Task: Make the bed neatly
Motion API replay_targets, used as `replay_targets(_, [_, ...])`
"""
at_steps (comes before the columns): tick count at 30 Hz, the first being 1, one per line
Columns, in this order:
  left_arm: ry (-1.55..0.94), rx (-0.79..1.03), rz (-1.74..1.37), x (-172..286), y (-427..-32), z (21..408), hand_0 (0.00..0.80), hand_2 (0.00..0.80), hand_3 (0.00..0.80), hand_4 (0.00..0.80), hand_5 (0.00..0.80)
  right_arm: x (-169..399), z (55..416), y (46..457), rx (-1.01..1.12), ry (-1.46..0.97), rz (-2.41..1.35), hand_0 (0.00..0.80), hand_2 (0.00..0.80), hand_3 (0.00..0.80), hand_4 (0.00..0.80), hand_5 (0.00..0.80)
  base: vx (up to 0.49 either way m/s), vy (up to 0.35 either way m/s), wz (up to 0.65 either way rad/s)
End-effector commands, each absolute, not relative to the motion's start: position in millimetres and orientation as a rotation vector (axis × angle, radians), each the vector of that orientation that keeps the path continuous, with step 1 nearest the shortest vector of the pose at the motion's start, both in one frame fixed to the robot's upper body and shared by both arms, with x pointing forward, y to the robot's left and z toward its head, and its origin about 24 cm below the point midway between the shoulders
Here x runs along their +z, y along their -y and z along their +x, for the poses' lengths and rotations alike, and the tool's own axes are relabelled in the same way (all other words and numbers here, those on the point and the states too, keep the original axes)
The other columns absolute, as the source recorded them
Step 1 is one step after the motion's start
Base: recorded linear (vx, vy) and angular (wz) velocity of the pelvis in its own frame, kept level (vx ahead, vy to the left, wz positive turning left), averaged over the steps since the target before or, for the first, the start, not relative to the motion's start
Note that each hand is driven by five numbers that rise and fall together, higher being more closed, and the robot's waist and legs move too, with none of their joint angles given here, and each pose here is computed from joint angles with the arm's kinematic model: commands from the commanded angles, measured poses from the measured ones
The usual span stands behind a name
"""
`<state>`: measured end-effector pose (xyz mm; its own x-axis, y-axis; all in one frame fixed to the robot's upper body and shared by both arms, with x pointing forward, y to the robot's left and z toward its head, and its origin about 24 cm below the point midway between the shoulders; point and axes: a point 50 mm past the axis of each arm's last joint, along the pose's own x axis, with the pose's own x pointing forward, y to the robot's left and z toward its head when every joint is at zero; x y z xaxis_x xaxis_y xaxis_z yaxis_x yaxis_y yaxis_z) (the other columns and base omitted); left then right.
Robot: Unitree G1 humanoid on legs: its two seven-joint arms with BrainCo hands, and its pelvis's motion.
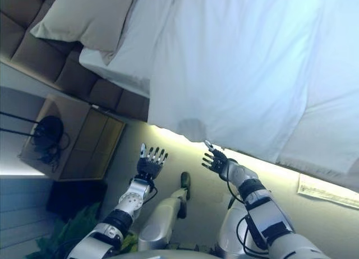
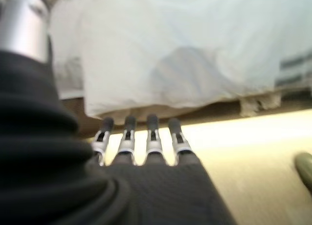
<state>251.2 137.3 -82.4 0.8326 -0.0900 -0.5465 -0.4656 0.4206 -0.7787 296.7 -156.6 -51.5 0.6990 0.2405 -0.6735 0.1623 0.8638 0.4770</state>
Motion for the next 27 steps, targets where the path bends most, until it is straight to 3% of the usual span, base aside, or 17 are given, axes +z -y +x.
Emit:
replay_targets(1, [-0.618,0.310,-1.099,-93.3,-164.3,244.0,0.000,0.000,0.000,0.000,0.000,-35.2,307.2,165.9,0.095,-0.645,0.559,0.000,0.000,0.000,0.000,0.000,0.116,-0.159,-0.03])
replay_targets(10, [-0.832,0.532,-1.001,-144.5,-207.8,152.2,0.000,0.000,0.000,0.000,0.000,-76.5,245.7,210.1,-0.016,-0.680,0.588,0.000,0.000,0.000,0.000,0.000,0.185,-0.129,-0.02])
replay_targets(15, [-0.879,0.563,-0.931,-148.4,-229.7,131.6,0.000,0.000,0.000,0.000,0.000,-92.9,220.1,229.5,-0.095,-0.746,0.609,0.000,0.000,0.000,0.000,0.000,0.133,-0.062,-0.06])
replay_targets(27, [-1.029,0.272,-0.629,-154.4,-224.3,115.9,0.000,0.000,0.000,0.000,0.000,-136.7,153.1,227.9,-0.320,-0.860,0.741,0.000,0.000,0.000,0.000,0.000,0.037,-0.023,-0.05])
